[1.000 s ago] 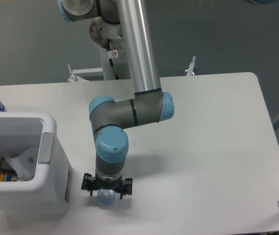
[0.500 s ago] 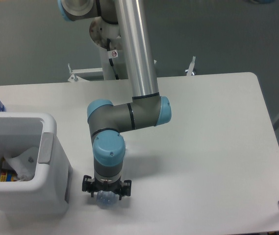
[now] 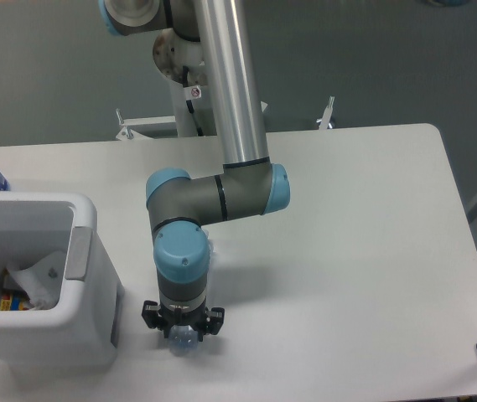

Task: Place the trash in the trash can
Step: 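Lower the gripper around the bottle's cap end and close on it, then lift the bottle by its cap end off the table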

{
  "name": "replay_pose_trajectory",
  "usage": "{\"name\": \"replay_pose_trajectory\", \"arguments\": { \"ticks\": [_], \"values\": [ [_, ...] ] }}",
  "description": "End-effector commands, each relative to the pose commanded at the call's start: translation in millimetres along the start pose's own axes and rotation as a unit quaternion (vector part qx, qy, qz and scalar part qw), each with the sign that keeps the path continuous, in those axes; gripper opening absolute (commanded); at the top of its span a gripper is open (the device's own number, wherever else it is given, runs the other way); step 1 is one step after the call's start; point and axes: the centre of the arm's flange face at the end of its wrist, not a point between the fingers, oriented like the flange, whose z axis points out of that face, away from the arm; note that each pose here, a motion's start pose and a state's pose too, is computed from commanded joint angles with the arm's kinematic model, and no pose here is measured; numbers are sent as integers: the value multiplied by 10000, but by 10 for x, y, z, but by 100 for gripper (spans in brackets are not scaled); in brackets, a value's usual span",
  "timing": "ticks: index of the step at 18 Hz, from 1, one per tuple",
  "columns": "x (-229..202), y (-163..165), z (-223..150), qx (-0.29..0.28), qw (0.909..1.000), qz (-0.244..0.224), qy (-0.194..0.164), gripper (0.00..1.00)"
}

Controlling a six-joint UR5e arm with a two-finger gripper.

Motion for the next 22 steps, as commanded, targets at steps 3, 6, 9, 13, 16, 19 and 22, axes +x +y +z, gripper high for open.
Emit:
{"name": "replay_pose_trajectory", "arguments": {
  "ticks": [3,6,9,13,16,19,22],
  "values": [
    [-13,-18,-39,37,10000,4,-13,67],
    [-4,-6,-109,64,10000,14,-29,67],
    [-56,-11,-159,102,9999,-28,-47,67],
    [-115,-26,-291,198,9997,-79,-85,67],
    [-151,-20,-314,188,9996,-79,-172,67],
    [-176,-31,-370,225,9995,-84,-212,66],
    [-306,-25,-580,369,9989,-138,-264,64]
  ]
}}
